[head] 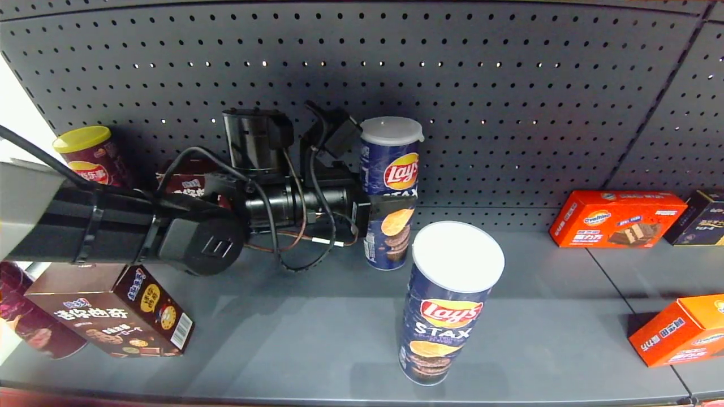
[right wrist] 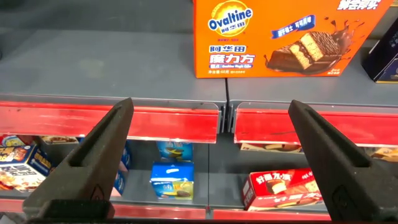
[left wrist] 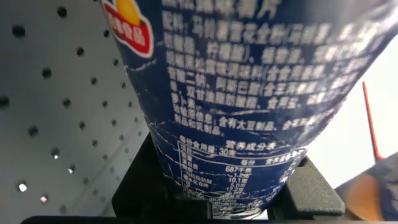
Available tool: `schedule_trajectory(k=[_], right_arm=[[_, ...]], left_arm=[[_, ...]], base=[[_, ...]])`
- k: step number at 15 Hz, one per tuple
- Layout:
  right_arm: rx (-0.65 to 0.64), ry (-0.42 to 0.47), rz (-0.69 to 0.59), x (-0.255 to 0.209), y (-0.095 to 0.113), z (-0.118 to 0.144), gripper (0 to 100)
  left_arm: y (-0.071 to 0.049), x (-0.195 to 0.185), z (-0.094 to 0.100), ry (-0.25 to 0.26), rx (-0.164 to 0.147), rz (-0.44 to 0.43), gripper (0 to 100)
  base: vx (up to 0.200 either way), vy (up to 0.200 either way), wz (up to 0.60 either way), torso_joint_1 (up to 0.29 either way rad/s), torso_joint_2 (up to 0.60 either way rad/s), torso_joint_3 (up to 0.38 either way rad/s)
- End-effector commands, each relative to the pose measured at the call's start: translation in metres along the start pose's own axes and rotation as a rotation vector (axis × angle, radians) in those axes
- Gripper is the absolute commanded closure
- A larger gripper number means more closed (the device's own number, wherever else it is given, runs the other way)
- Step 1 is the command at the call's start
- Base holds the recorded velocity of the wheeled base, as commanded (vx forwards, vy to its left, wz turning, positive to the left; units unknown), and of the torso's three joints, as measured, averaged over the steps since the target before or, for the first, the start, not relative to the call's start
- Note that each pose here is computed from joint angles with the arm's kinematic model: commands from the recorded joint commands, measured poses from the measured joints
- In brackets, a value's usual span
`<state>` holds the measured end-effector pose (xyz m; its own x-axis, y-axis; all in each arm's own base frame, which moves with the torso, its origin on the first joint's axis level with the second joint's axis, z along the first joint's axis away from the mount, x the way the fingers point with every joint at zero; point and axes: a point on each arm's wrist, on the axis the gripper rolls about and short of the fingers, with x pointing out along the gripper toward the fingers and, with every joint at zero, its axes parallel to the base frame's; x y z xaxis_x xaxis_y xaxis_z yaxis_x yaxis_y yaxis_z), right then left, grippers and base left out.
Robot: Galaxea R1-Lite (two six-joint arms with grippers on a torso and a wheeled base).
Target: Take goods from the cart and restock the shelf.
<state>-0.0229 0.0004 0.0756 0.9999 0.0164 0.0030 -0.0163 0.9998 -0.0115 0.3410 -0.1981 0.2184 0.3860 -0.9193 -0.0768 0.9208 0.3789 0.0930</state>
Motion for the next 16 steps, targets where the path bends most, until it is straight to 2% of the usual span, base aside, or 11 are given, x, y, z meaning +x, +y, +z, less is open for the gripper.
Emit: schedule_trajectory(k=[1, 2, 4, 11, 14, 15, 16], right_arm=[[-0.001, 0.001, 0.001, 0.000, 0.000, 0.000, 0], [-0.001, 0.001, 0.001, 0.000, 0.000, 0.000, 0], [-0.001, 0.001, 0.001, 0.000, 0.000, 0.000, 0], [-0.001, 0.001, 0.001, 0.000, 0.000, 0.000, 0], [-0.001, 0.001, 0.001, 0.000, 0.000, 0.000, 0], [-0.001, 0.001, 0.001, 0.000, 0.000, 0.000, 0], [-0.001, 0.001, 0.001, 0.000, 0.000, 0.000, 0]], left_arm=[[0.009, 0.011, -0.007, 0.007, -0.002, 0.001, 100], [0.016, 0.014, -0.011, 0.009, 0.001, 0.010, 100], [0.021, 0.018, -0.016, 0.011, 0.000, 0.014, 100], [0.033, 0.032, -0.020, -0.005, 0.015, 0.018, 100], [0.035, 0.035, -0.025, -0.004, 0.018, 0.018, 100], [0.035, 0.035, -0.026, -0.001, 0.025, 0.018, 100], [0.037, 0.034, -0.029, 0.009, 0.050, 0.020, 100]], base=[[0.000, 0.000, 0.00, 0.000, 0.00, 0.000], [0.000, 0.000, 0.00, 0.000, 0.00, 0.000], [0.000, 0.000, 0.00, 0.000, 0.00, 0.000], [0.000, 0.000, 0.00, 0.000, 0.00, 0.000], [0.000, 0.000, 0.00, 0.000, 0.00, 0.000], [0.000, 0.000, 0.00, 0.000, 0.00, 0.000], [0.000, 0.000, 0.00, 0.000, 0.00, 0.000]])
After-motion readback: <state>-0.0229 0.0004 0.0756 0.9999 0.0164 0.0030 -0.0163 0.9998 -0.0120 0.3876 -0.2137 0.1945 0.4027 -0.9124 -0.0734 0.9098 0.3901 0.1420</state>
